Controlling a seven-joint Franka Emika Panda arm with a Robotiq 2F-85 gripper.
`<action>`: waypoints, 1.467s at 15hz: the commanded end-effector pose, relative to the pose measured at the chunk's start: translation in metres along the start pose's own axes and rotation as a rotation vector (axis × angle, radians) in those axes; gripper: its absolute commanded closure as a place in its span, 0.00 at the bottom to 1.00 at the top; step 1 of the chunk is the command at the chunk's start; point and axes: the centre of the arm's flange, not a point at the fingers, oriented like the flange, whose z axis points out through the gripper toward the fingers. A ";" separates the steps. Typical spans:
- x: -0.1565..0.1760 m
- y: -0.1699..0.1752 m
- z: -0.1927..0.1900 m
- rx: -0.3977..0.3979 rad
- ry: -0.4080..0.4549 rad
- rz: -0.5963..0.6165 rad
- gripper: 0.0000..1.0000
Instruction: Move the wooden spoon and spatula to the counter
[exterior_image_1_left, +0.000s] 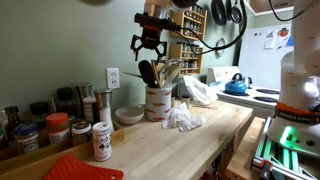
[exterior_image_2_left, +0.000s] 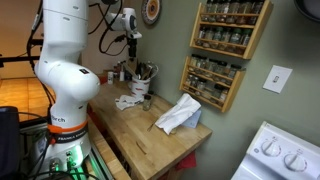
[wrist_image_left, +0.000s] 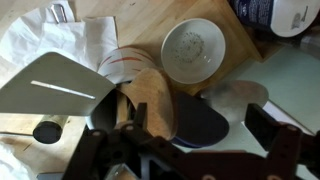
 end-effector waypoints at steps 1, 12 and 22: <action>0.001 -0.008 0.005 0.001 0.047 0.051 0.00; 0.011 -0.003 0.012 -0.044 0.088 0.118 0.36; 0.023 0.016 0.002 -0.106 0.091 0.140 0.74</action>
